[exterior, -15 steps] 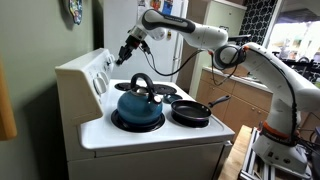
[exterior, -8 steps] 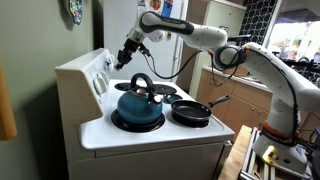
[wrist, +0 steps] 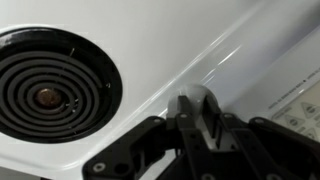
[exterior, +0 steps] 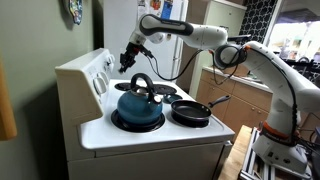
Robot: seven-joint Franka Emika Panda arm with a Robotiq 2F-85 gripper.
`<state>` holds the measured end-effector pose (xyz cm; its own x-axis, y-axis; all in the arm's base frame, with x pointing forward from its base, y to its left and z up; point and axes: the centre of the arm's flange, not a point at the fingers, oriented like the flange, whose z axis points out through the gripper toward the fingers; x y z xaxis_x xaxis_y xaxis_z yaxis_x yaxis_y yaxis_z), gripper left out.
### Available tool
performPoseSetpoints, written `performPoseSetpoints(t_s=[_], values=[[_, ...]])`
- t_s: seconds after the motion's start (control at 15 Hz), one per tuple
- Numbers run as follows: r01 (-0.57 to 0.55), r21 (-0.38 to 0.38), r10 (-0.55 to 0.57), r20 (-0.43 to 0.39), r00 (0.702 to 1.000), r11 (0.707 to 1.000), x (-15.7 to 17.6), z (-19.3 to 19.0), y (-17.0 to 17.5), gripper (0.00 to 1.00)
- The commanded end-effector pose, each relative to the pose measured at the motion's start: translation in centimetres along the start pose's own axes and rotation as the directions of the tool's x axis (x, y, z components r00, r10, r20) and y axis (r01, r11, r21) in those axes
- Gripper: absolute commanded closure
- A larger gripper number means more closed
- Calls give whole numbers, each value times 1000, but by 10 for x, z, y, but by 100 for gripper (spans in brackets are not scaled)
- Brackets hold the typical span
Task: Pull out the middle white knob from the stove and put it on the hob of the stove
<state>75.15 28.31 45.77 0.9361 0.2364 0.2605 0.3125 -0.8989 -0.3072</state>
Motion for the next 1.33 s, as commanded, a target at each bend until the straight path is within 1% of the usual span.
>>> performPoseSetpoints(t_s=[0.0, 0.2, 0.33, 0.53, 0.6, 0.73, 0.93, 1.07, 1.27], values=[[-138, 0, 137, 75, 988, 990, -65, 13, 11, 95], [-220, -26, 222, 133, 966, 975, -77, 21, 18, 95], [-250, -43, 254, 176, 951, 967, -86, 26, 23, 95], [-237, -86, 251, 229, 941, 968, -101, 33, 29, 95], [-243, -93, 258, 235, 937, 966, -106, 34, 32, 95], [-244, -126, 268, 234, 935, 962, -114, 35, 40, 95], [-235, -159, 266, 216, 939, 959, -117, 38, 47, 95], [-238, -181, 270, 176, 947, 954, -118, 42, 52, 95], [-251, -185, 278, 137, 951, 950, -119, 53, 56, 95]])
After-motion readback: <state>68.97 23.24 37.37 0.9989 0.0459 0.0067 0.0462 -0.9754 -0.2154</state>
